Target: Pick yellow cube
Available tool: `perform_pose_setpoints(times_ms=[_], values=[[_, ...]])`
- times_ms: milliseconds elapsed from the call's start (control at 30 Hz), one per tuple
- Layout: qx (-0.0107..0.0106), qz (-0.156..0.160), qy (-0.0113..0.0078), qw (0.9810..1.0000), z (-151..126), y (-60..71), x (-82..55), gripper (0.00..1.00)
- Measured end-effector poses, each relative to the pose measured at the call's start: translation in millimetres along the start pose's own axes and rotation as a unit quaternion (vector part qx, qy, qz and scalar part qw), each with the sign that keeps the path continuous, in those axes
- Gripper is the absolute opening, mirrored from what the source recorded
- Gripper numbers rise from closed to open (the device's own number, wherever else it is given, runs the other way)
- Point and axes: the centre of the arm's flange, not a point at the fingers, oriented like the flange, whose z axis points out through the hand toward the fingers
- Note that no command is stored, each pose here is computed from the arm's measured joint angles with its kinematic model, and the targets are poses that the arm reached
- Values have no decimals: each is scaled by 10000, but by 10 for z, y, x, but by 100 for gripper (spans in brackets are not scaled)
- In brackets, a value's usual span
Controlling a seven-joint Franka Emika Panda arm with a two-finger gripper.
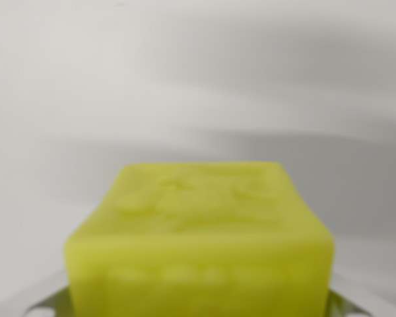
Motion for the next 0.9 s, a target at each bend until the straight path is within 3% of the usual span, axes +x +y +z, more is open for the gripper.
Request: perform_pose_setpoints(times_ms=[900], values=[[-1, -1, -2, 10000, -450, 1, -1, 0]])
